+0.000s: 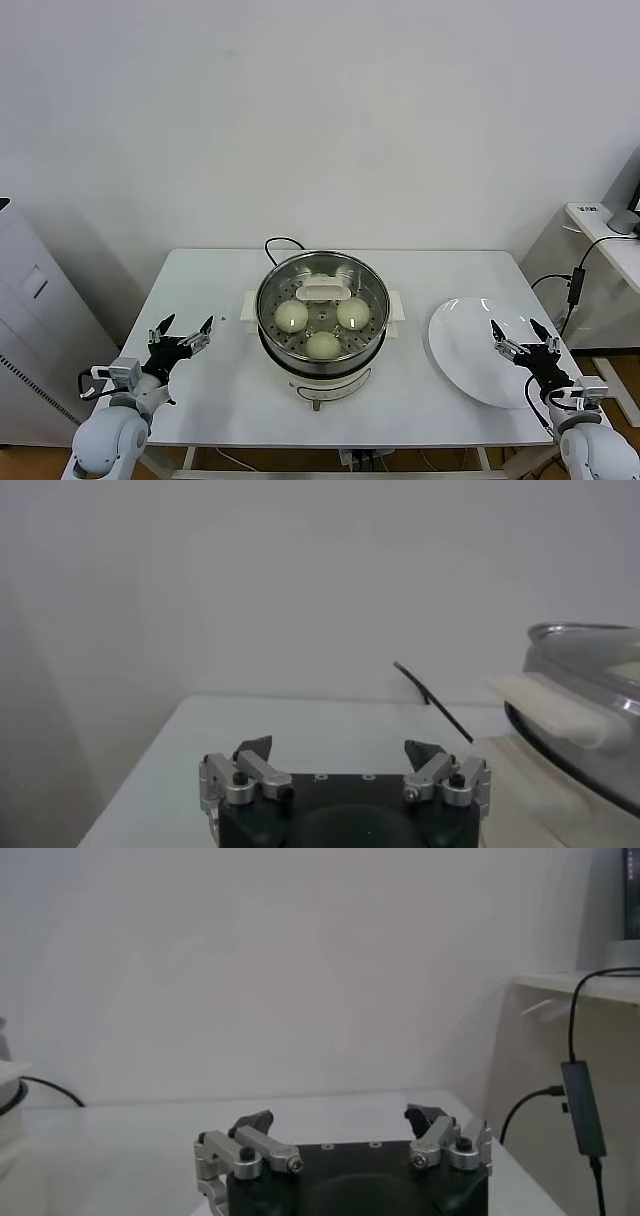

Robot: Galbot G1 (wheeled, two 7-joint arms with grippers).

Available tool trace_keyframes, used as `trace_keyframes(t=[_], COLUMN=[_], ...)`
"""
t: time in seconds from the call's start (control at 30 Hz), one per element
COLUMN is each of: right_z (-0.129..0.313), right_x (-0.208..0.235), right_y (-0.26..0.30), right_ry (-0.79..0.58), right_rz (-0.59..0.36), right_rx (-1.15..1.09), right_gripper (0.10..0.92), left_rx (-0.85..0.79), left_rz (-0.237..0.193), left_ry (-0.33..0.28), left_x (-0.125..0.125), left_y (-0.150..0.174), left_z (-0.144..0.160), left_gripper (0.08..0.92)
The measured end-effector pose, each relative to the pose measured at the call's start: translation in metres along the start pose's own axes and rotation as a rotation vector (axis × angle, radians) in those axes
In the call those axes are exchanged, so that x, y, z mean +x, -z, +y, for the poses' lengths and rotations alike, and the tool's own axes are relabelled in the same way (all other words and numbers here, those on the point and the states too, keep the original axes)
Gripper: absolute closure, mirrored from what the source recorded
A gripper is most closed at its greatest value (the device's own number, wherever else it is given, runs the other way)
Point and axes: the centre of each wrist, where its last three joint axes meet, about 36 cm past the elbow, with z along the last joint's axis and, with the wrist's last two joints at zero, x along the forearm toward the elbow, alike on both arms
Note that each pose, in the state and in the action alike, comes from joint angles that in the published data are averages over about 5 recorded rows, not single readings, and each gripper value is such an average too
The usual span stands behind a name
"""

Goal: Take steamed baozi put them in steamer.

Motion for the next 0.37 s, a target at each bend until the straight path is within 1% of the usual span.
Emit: trace_keyframes(t=[0.37], right_z=[0.0011], right_x=[0.0039], right_y=[-0.0043], right_ry=[0.001], right_rz=[0.028], right_rx=[0.004], right_gripper=[0.200], left_rx=[0.001], left_rz=[-0.005], left_ry=[-0.002], left_x=[0.0016], left_y=[0.0019], left_z=[-0.0013], left_gripper=[0.177])
